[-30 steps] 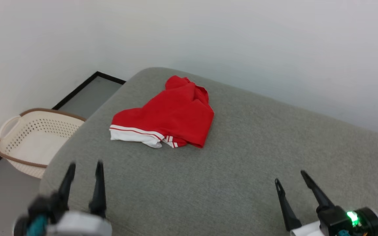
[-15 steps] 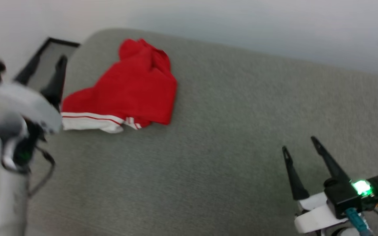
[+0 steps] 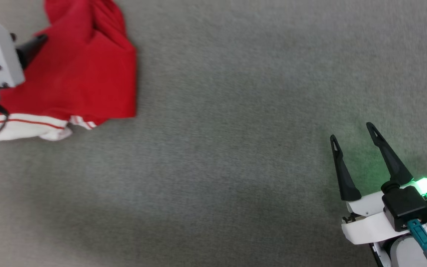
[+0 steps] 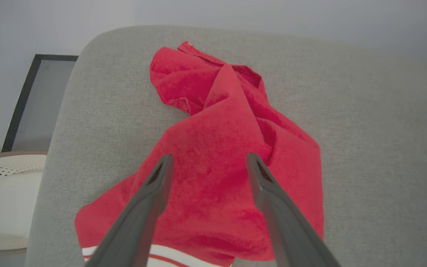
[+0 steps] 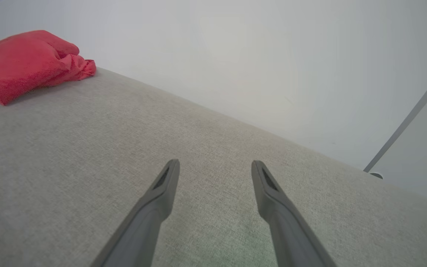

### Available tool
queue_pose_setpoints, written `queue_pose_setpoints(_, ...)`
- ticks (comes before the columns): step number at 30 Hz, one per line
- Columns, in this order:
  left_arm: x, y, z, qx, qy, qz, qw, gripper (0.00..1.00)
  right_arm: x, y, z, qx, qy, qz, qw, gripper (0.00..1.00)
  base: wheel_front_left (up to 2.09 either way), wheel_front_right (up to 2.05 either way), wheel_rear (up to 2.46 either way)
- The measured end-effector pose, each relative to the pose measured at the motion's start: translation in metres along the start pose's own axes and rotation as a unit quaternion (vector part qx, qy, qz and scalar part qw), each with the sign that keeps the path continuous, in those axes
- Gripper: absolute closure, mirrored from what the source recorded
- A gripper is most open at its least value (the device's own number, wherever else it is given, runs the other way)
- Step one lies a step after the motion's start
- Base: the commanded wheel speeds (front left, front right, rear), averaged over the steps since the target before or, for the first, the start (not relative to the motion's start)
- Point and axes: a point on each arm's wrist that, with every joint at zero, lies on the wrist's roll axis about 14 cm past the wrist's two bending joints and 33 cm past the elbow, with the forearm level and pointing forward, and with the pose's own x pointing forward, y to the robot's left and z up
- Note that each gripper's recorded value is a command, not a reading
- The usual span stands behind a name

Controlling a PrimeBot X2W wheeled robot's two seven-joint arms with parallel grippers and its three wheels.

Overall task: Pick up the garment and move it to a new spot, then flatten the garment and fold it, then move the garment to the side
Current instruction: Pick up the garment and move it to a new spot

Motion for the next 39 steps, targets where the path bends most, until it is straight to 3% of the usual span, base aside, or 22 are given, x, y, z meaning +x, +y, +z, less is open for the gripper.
queue_pose_setpoints(3,0.027,-0.003,-0.023,-0.004,0.073,-0.003,0.997,0.00,-0.001,-0.006,-0.013,0.004,0.014,-0.008,1.000,0.00,0.00,0.00,0.00)
queue_pose_setpoints(8,0.060,-0.012,-0.074,0.016,0.197,-0.007,0.980,0.00,-0.005,-0.017,-0.029,0.009,0.035,-0.024,0.999,0.00,0.00,0.00,0.00)
queue_pose_setpoints(18,0.105,-0.015,-0.112,0.002,0.270,0.003,0.963,0.00,-0.010,-0.031,-0.051,0.009,0.066,-0.045,0.997,0.00,0.00,0.00,0.00)
queue_pose_setpoints(21,0.113,-0.016,-0.112,-0.014,0.264,0.009,0.964,0.95,-0.013,-0.035,-0.054,0.009,0.074,-0.050,0.996,0.00,0.00,0.00,0.00)
queue_pose_setpoints(22,0.114,-0.016,-0.109,-0.018,0.255,0.009,0.967,1.00,-0.014,-0.035,-0.054,0.010,0.075,-0.052,0.996,0.00,0.00,0.00,0.00)
queue_pose_setpoints(31,0.093,-0.014,-0.069,-0.006,0.181,0.019,0.983,1.00,-0.015,-0.030,-0.033,0.014,0.053,-0.052,0.997,0.00,0.00,0.00,0.00)
queue_pose_setpoints(39,0.034,-0.010,0.035,0.053,0.028,0.034,0.998,1.00,-0.019,-0.021,-0.001,0.020,0.017,-0.047,0.999,0.00,0.00,0.00,0.00)
